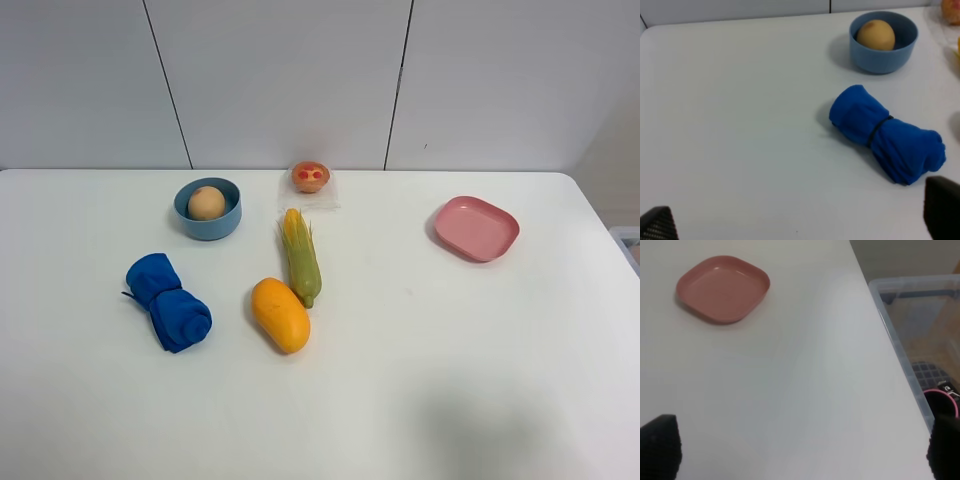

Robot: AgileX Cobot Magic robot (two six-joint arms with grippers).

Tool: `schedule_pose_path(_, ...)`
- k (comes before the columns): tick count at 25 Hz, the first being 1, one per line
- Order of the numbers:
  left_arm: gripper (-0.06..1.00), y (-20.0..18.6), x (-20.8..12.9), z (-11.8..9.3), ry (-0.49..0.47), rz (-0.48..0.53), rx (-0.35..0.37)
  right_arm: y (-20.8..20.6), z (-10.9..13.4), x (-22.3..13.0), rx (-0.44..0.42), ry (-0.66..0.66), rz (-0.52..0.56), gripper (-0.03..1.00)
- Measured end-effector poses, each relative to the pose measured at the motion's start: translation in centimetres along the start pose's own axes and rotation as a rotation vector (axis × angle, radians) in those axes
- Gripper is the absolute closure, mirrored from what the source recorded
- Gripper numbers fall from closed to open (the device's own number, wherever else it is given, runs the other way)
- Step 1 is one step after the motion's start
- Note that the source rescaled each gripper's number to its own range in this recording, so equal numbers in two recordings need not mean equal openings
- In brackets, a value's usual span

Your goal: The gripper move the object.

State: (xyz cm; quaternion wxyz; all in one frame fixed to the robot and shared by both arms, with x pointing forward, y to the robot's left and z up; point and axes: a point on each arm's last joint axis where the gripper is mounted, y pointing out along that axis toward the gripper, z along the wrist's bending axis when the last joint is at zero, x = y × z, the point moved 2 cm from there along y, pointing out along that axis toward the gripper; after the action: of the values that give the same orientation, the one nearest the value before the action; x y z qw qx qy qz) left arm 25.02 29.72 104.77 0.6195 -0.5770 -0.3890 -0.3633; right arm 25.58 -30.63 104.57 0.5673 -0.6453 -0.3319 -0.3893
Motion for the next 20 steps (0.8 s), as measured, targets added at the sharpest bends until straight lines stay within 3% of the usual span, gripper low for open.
schedule_pose_path(5,-0.06,0.0,0.0,0.0,0.001,0.0,0.0,0.0,0.43,-0.17,0.039,0.022,0.016,-0.03)
schedule_pose_path(20,-0.06,0.0,0.0,0.0,0.0,0.0,0.0,0.24,0.44,-0.4,0.037,0.02,0.026,-0.03)
